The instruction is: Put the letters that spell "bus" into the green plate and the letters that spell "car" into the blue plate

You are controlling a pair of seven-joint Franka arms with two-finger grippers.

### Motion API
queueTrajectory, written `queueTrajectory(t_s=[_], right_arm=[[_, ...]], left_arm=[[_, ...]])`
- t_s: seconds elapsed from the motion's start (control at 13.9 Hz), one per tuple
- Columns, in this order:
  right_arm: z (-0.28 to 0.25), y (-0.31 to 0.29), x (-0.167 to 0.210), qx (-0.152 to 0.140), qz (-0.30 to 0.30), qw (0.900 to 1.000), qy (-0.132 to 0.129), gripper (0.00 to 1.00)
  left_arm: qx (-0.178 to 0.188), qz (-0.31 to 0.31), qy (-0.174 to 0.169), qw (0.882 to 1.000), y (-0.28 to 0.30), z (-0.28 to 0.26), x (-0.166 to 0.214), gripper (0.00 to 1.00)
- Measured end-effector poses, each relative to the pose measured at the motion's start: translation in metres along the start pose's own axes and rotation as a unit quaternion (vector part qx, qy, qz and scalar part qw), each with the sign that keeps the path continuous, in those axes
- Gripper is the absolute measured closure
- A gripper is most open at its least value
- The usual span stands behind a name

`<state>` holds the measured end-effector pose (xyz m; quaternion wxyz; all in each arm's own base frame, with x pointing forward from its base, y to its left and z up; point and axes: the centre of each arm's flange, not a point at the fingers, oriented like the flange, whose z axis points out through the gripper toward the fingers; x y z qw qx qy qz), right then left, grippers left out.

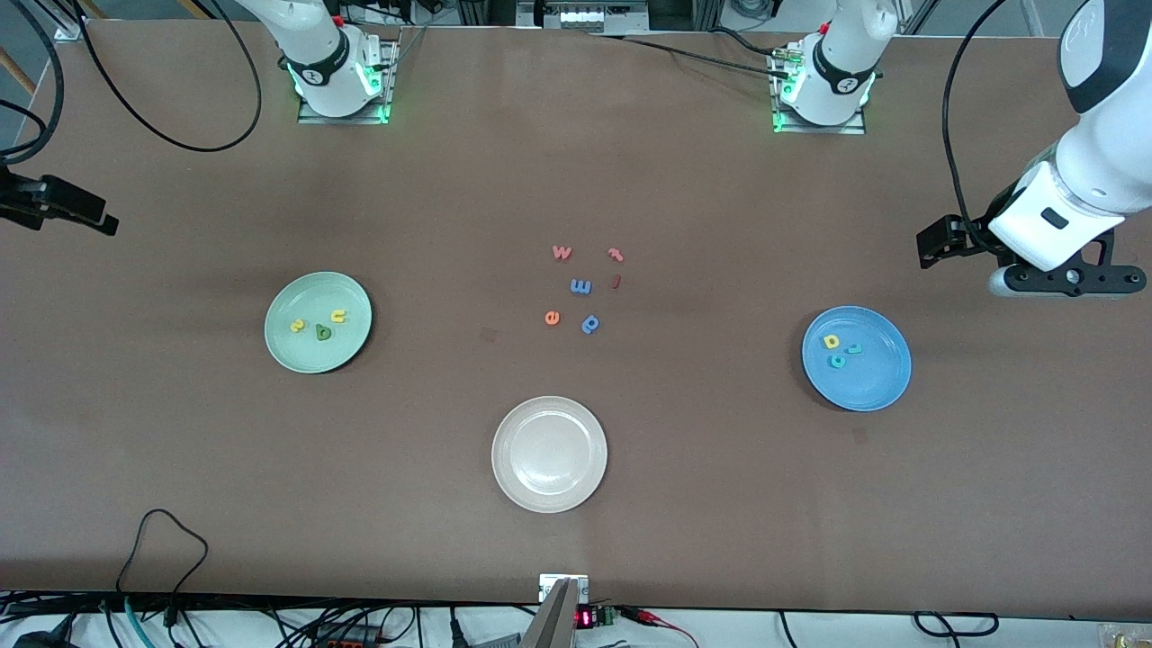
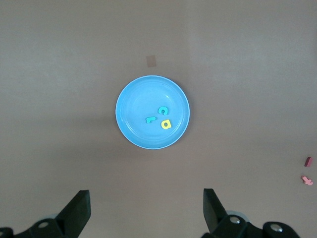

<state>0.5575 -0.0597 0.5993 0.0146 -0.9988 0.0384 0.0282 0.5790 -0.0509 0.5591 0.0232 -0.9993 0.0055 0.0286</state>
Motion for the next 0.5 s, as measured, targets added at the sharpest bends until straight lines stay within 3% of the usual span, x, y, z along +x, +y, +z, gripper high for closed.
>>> queueTrajectory(t_s=[0.5], right_arm=[[0.001,0.003,-0.018,0.003,0.001,1.0,-0.004,0.0]], left_arm=[[0.0,-0.002,-0.001,1.0,-0.002,0.001,0.0,0.0]])
